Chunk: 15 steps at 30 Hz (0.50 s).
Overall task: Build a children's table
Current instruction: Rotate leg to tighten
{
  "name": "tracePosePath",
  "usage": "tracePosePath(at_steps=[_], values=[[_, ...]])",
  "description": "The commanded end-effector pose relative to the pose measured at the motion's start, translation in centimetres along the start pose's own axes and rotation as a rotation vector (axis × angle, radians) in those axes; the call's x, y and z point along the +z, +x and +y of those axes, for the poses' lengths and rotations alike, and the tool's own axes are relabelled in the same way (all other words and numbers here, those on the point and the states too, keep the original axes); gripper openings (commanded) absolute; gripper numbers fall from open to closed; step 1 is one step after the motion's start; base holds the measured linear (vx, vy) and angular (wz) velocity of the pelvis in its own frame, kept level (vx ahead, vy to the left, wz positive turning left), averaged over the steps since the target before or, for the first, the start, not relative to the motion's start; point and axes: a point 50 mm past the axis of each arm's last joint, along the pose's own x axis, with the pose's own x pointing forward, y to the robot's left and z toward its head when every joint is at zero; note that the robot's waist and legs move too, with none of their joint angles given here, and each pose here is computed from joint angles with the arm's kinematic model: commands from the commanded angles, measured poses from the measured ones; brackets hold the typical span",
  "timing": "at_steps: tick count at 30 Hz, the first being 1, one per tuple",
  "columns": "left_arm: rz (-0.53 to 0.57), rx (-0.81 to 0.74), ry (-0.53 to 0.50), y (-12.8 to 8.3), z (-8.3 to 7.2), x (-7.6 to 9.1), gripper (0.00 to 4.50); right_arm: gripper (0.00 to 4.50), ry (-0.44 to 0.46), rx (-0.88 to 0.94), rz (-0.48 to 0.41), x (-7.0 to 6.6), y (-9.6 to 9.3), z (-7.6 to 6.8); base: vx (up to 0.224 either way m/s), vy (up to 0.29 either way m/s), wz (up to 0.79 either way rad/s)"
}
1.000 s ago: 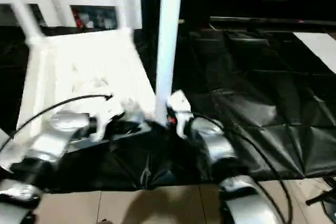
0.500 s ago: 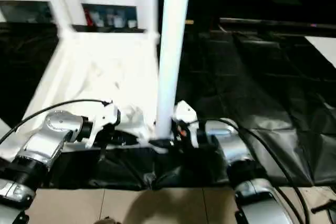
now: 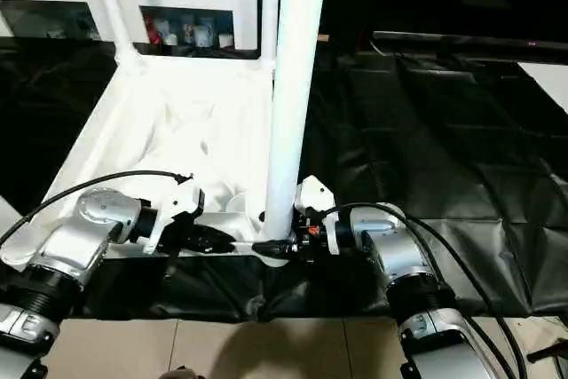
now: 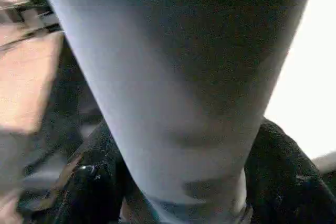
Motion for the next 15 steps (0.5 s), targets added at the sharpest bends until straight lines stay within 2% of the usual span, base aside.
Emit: tracePosePath(at_steps=[1, 2, 4, 6, 8, 11, 12, 14, 15], values=[[-0.107, 0.079, 0.013, 2.1, 0.3, 2.2, 0.0, 2.59, 0.053, 0.084, 0.043, -1.4, 3.7, 2.4, 0.0, 0.0, 0.0], [-0.116, 0.117, 0.009, 2.9, 0.3, 2.8, 0.0, 2.59, 0.101, -0.037, 0.023, -1.3, 4.7, 2.0, 0.0, 0.0, 0.0], [-0.129, 0.163, 0.002, 3.8, 0.4, 3.4, 0.0, 2.59, 0.144, -0.169, 0.006, -1.2, 5.8, 1.7, 0.0, 0.0, 0.0], [-0.13, 0.187, 0.002, 4.1, 0.5, 3.5, 0.0, 2.59, 0.159, -0.209, 0.01, -1.2, 6.1, 1.5, 0.0, 0.0, 0.0], [-0.138, 0.227, -0.007, 4.9, 0.6, 4.0, 0.0, 2.59, 0.23, -0.335, -0.009, -0.9, 7.1, 1.1, 0.0, 0.0, 0.0], [-0.142, 0.235, -0.006, 5.5, 0.5, 4.4, 0.0, 2.59, 0.242, -0.351, -0.045, -0.2, 8.1, 1.4, 0.0, 0.0, 0.0], [-0.14, 0.23, 0.002, 5.6, 0.5, 4.4, 0.0, 2.94, 0.234, -0.332, -0.06, 0.1, 8.3, 1.6, 0.0, 0.0, 0.0], [-0.141, 0.218, 0.01, 5.5, 0.4, 4.4, 0.0, 2.94, 0.233, -0.309, -0.066, 0.1, 8.3, 1.7, 0.0, 0.0, 0.0], [-0.141, 0.208, 0.016, 5.4, 0.4, 4.4, 0.0, 3.17, 0.24, -0.293, -0.07, 0.1, 8.3, 1.8, 0.0, 0.0, 0.0]])
